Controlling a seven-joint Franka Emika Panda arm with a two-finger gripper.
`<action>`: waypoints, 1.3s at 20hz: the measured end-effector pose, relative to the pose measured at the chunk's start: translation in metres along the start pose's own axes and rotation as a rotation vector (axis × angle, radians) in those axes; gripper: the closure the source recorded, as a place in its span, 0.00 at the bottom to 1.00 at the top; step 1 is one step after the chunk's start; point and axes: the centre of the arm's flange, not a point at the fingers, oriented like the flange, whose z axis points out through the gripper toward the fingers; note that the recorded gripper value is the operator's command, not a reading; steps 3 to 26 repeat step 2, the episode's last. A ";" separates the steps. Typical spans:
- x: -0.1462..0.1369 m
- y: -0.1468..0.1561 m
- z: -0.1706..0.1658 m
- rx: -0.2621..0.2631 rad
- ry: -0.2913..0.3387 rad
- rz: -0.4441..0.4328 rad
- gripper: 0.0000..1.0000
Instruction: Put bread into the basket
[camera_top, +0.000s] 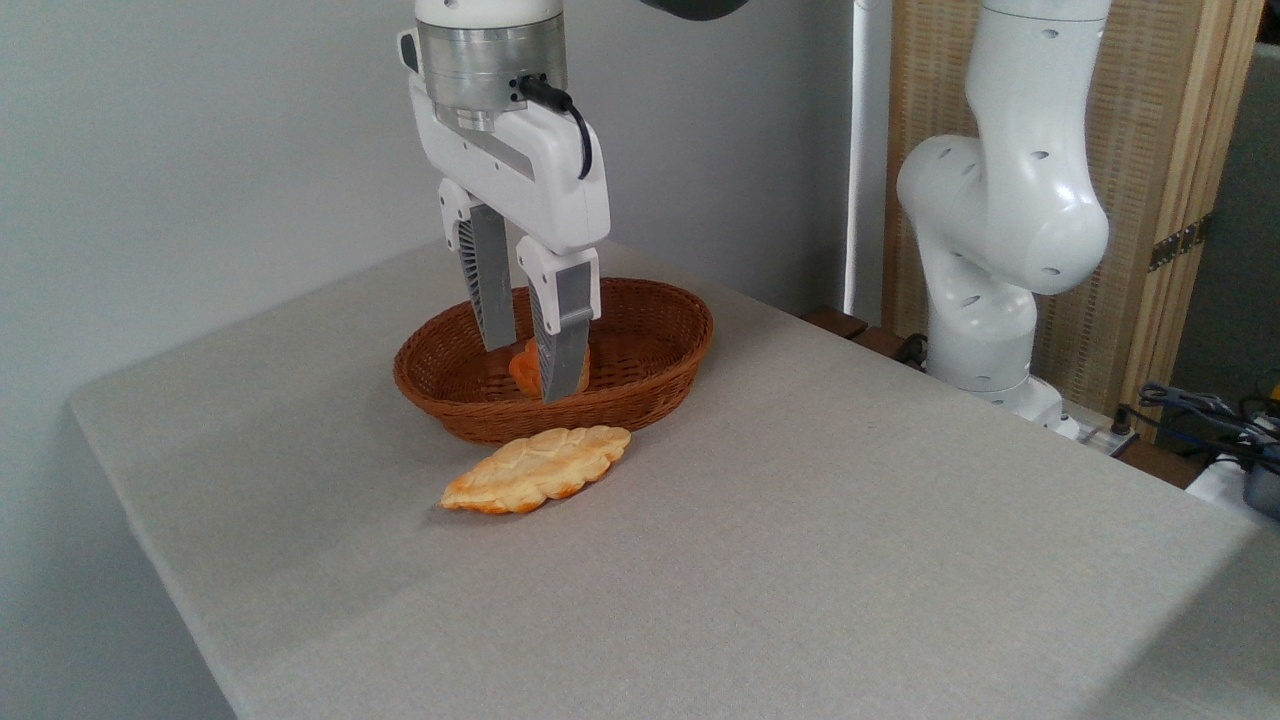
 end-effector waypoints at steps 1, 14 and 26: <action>0.000 0.000 0.000 0.006 -0.006 0.000 0.00; 0.000 0.000 0.000 0.008 -0.007 0.001 0.00; 0.000 0.000 0.000 0.008 -0.007 0.001 0.00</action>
